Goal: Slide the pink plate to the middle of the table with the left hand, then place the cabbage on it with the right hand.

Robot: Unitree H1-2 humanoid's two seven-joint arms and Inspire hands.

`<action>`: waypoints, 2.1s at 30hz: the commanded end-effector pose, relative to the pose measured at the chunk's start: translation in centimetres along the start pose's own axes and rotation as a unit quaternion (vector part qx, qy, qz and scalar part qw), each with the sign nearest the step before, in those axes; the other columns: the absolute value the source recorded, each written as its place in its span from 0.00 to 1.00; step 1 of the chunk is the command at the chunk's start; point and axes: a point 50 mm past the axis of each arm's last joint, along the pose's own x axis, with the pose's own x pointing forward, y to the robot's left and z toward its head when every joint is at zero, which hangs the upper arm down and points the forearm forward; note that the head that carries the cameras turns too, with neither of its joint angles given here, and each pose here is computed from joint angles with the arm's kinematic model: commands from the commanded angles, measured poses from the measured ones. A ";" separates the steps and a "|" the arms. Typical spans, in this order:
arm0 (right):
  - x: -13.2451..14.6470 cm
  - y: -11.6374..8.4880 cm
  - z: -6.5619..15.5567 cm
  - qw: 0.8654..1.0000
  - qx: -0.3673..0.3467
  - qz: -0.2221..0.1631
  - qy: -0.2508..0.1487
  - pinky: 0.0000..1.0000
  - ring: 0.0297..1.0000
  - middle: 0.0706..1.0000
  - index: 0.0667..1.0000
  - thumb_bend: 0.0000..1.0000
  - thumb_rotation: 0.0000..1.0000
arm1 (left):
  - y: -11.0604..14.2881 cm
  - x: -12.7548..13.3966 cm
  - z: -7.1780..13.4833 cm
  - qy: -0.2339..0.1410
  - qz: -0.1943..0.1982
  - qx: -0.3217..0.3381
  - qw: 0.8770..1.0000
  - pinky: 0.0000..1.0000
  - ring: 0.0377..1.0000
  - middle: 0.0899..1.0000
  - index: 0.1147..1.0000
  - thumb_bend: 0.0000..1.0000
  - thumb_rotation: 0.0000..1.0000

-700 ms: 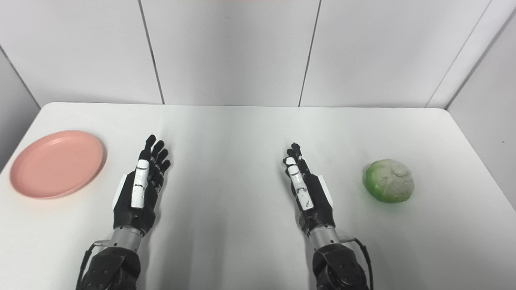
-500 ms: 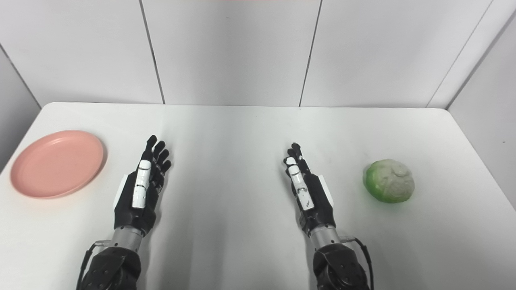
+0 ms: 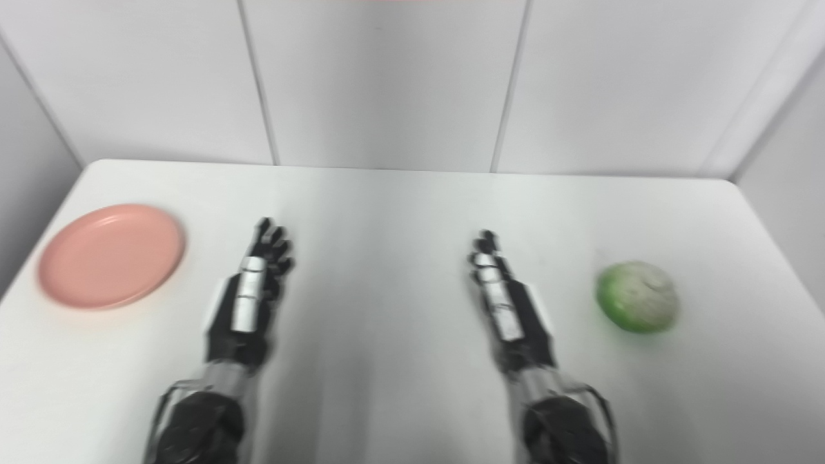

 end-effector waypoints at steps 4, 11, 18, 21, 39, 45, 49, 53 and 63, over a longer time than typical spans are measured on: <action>0.2 -2.1 0.6 0.999 0.024 0.010 -0.040 1.00 1.00 1.00 1.00 0.67 0.89 | -0.9 3.3 2.2 -0.072 0.006 -0.006 0.997 1.00 1.00 1.00 1.00 0.62 0.90; 0.2 -3.0 0.8 0.999 0.010 -0.005 -0.035 1.00 1.00 1.00 1.00 0.68 0.87 | 2.4 6.2 3.8 -0.095 0.058 -0.003 0.994 1.00 1.00 1.00 1.00 0.71 0.95; 1.0 -4.2 -1.0 0.997 0.013 -0.022 -0.067 0.99 0.93 0.97 0.96 0.66 0.84 | 7.4 7.9 7.8 -0.144 0.109 -0.015 0.983 1.00 1.00 1.00 1.00 0.76 0.98; 1.0 -4.0 -1.1 0.997 0.005 -0.019 -0.075 0.99 0.93 0.96 0.96 0.66 0.87 | 9.6 7.8 9.4 -0.165 0.128 -0.001 0.978 0.99 0.98 0.97 0.97 0.78 1.00; 0.9 -4.5 -0.7 0.994 0.017 0.008 -0.109 0.98 0.94 0.94 0.96 0.65 0.82 | 21.7 6.3 13.8 -0.227 0.284 -0.035 0.931 0.78 0.75 0.73 0.72 0.81 1.00; 0.8 -4.3 -0.5 0.992 0.016 0.015 -0.121 0.99 0.94 0.94 0.95 0.60 0.82 | 25.1 5.5 12.9 -0.212 0.336 -0.014 0.918 0.72 0.70 0.67 0.67 0.82 1.00; 0.8 -4.2 -0.4 0.992 0.005 0.020 -0.127 0.99 0.95 0.95 0.97 0.61 0.83 | 26.6 5.2 12.1 -0.199 0.344 -0.012 0.918 0.73 0.71 0.68 0.68 0.85 1.00; 0.7 -4.0 -0.3 0.991 0.003 0.021 -0.133 1.00 0.95 0.95 0.97 0.55 0.84 | 27.4 5.0 11.5 -0.182 0.350 -0.011 0.919 0.72 0.71 0.68 0.69 0.86 1.00; 0.7 -3.9 -0.2 0.990 -0.009 0.026 -0.136 1.00 0.97 0.97 0.98 0.51 0.86 | 28.7 4.8 10.1 -0.149 0.340 -0.007 0.928 0.79 0.78 0.75 0.76 0.86 1.00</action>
